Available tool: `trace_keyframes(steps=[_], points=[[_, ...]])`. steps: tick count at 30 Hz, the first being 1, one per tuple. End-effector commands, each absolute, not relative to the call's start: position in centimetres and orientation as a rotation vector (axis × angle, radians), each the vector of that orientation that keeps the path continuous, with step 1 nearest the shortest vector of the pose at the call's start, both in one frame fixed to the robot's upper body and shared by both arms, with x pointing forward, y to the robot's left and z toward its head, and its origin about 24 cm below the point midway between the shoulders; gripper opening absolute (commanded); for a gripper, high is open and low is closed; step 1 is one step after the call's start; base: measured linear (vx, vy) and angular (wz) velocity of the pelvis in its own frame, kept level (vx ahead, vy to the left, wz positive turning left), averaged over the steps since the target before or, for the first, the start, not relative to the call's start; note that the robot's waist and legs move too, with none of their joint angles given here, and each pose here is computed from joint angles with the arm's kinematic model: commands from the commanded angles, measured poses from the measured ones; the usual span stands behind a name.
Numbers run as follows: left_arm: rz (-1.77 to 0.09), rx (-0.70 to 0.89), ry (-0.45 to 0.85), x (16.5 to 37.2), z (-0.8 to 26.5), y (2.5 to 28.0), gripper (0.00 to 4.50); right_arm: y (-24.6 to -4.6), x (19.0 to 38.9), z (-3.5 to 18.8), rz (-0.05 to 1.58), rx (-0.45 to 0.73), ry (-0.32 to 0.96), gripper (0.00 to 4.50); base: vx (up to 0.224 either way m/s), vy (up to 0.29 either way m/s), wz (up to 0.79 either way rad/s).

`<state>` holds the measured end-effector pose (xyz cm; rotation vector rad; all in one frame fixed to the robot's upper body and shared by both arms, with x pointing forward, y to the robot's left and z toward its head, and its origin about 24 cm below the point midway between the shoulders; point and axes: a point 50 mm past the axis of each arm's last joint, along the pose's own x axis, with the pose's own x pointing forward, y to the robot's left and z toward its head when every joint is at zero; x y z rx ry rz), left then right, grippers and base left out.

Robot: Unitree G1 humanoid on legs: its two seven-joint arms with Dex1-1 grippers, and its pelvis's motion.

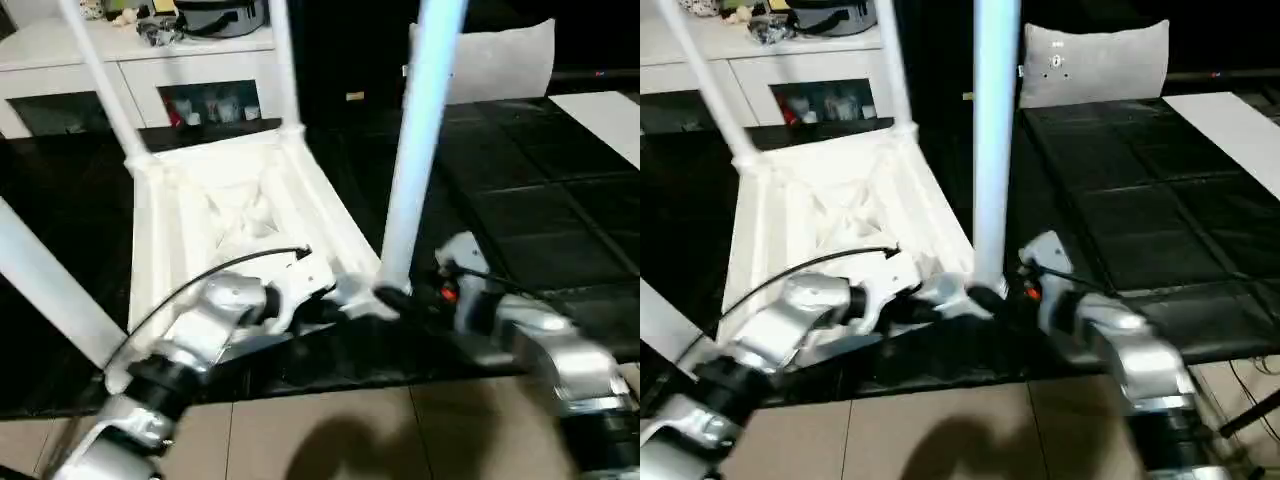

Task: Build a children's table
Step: Rotate leg to tighten

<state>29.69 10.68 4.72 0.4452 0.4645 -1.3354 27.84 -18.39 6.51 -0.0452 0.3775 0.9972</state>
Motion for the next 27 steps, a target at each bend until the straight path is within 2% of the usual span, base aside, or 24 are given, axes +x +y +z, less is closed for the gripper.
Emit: trace_keyframes(steps=[1, 5, 6, 9, 17, 19, 21, 24, 27], points=[[-1.441, 0.476, 0.471, 28.8, 4.6, 10.0, 0.0, -17.6, 27.6, 6.8, 1.078, -0.046, 0.371, 4.31, 0.0, 0.0, 0.0], [-1.502, 0.495, 0.498, 28.5, 4.6, 10.6, 0.0, -17.2, 27.3, 6.7, 1.184, -0.046, 0.408, 4.31, 0.0, 0.0, 0.0], [-1.509, 0.496, 0.501, 28.5, 4.6, 10.6, 0.0, -17.2, 27.2, 6.6, 1.193, -0.046, 0.41, 4.07, 0.0, 0.0, 0.0], [-1.522, 0.497, 0.504, 28.5, 4.6, 10.7, 0.0, -17.1, 27.1, 6.6, 1.217, -0.037, 0.415, 3.93, 0.0, 0.0, 0.0], [-1.522, 0.504, 0.508, 28.6, 4.6, 11.0, 0.0, -17.0, 26.7, 6.5, 1.271, -0.012, 0.42, 3.11, 0.0, 0.0, 0.0], [-1.521, 0.502, 0.508, 28.6, 4.6, 11.0, 0.0, -17.0, 26.7, 6.5, 1.272, -0.01, 0.42, 3.07, 0.0, 0.0, 0.0], [-1.521, 0.498, 0.506, 28.5, 4.5, 11.0, 0.0, -17.1, 26.6, 6.5, 1.277, -0.006, 0.421, 2.77, 0.0, 0.0, 0.0], [-1.521, 0.498, 0.506, 28.5, 4.5, 10.9, 0.0, -17.1, 26.5, 6.4, 1.284, -0.001, 0.424, 2.65, 0.0, 0.0, 0.0], [-1.52, 0.492, 0.505, 28.4, 4.4, 10.9, 0.0, -17.0, 26.2, 6.3, 1.295, 0.004, 0.431, 2.28, 0.0, 0.0, 0.0]])
